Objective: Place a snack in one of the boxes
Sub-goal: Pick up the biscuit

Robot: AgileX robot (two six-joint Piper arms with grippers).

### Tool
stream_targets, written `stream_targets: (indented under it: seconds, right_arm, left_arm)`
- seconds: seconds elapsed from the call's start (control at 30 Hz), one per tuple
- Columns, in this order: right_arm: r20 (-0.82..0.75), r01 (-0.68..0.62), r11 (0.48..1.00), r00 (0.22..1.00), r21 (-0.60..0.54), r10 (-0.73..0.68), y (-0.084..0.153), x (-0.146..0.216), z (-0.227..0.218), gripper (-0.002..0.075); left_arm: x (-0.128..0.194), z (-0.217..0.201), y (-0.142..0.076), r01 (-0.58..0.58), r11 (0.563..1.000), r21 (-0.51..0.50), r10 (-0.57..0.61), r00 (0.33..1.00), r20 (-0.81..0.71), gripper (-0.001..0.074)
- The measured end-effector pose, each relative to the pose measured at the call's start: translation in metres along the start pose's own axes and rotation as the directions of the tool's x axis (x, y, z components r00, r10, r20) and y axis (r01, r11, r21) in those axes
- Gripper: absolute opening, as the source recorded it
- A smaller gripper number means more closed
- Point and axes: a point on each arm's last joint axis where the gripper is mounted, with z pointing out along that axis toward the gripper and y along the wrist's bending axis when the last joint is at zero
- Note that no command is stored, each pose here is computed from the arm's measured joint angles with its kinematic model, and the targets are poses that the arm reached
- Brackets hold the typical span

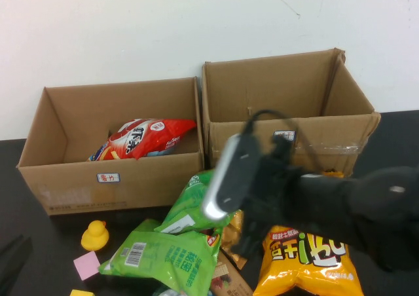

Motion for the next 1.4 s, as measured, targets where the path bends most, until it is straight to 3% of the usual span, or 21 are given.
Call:
stream_targets:
  seconds: [0.2, 0.47, 0.63, 0.83, 0.97, 1.1, 1.2, 1.33, 1.4]
  right_arm:
    - [-0.099, -0.109, 0.987, 0.988, 0.118, 0.12, -0.001, 0.03, -0.034, -0.0001]
    - [-0.158, -0.187, 0.982, 0.971, -0.022, 0.181, 0.032, 0.07, -0.048, -0.0001]
    - [-0.178, -0.202, 0.979, 0.965, -0.037, 0.192, 0.037, 0.077, -0.049, -0.0001]
    - [-0.164, -0.204, 0.976, 0.968, -0.069, 0.191, 0.04, 0.076, -0.049, -0.0001]
    - [-0.233, -0.178, 0.982, 0.954, 0.061, 0.187, 0.024, 0.088, -0.05, -0.0001]
    - [-0.385, -0.024, 0.969, 0.915, 0.245, 0.12, -0.005, 0.109, -0.058, -0.0001]
    - [-0.502, 0.076, 0.944, 0.858, 0.322, 0.103, -0.027, 0.128, -0.067, -0.0001]
    - [-0.53, 0.01, 0.909, 0.815, 0.416, 0.234, -0.054, 0.152, -0.078, -0.0001]
    - [-0.478, -0.089, 0.892, 0.818, 0.443, 0.319, -0.063, 0.161, -0.08, -0.0001]
  left_arm:
    - [0.002, 0.0, -0.001, 0.002, 1.0, 0.007, -0.002, 1.0, -0.024, -0.0001]
    - [0.008, 0.008, -0.001, 0.142, 0.99, 0.004, -0.141, 0.983, -0.117, -0.0001]
    - [0.005, 0.022, -0.007, 0.298, 0.955, -0.004, -0.276, 0.878, -0.392, -0.0001]
    - [-0.019, 0.045, -0.012, 0.327, 0.945, 0.007, -0.257, 0.756, -0.602, -0.0001]
    - [-0.025, 0.066, -0.017, 0.344, 0.937, 0.057, -0.203, 0.671, -0.713, -0.0001]
    - [-0.023, 0.087, -0.023, 0.403, 0.91, 0.102, -0.184, 0.61, -0.771, -0.0001]
    - [-0.014, 0.102, -0.028, 0.45, 0.882, 0.137, -0.157, 0.556, -0.816, -0.0001]
    - [0.001, 0.119, -0.033, 0.486, 0.859, 0.161, -0.107, 0.478, -0.872, -0.0001]
    - [0.007, 0.125, -0.035, 0.485, 0.859, 0.165, -0.083, 0.451, -0.889, -0.0001]
